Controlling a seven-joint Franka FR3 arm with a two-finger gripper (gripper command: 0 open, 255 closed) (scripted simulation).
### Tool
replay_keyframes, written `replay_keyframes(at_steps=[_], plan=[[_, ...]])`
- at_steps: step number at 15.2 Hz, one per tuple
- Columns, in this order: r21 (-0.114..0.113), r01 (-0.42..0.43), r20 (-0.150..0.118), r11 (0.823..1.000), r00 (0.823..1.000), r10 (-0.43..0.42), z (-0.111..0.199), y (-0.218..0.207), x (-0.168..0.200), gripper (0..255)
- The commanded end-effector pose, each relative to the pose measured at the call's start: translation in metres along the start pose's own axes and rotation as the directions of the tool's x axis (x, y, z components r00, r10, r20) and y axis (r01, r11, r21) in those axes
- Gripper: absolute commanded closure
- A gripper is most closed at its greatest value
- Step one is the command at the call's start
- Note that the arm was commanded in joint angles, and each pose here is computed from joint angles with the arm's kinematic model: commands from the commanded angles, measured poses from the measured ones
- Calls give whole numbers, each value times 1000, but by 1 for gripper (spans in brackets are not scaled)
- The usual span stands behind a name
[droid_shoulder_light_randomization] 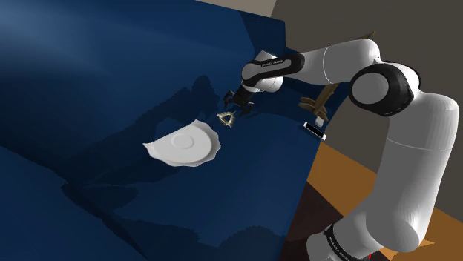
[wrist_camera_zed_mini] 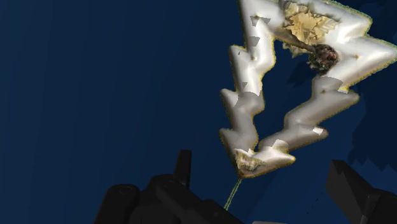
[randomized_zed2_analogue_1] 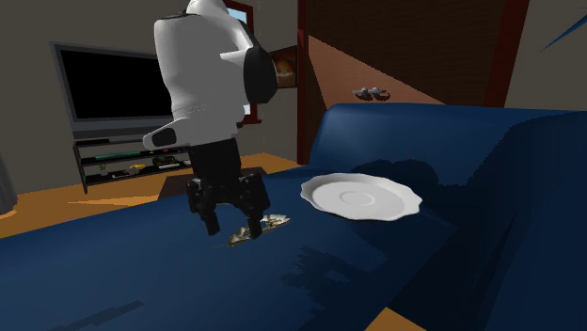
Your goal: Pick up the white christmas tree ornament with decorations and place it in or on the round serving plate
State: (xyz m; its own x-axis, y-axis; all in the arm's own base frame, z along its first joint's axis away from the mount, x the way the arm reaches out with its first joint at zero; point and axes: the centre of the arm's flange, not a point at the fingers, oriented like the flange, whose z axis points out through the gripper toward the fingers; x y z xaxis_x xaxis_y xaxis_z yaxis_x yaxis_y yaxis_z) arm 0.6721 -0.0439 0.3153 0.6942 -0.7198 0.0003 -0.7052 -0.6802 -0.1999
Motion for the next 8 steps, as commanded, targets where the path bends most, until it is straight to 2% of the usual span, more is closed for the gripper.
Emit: replay_keyframes(at_steps=[1, 7, 8], plan=[[1, 0, -1, 1000, 1000, 0, 3, -1, 1, 0], [1, 0, -1, 1000, 1000, 0, 3, -1, 1, 0], [1, 0, -1, 1000, 1000, 0, 3, -1, 1, 255]])
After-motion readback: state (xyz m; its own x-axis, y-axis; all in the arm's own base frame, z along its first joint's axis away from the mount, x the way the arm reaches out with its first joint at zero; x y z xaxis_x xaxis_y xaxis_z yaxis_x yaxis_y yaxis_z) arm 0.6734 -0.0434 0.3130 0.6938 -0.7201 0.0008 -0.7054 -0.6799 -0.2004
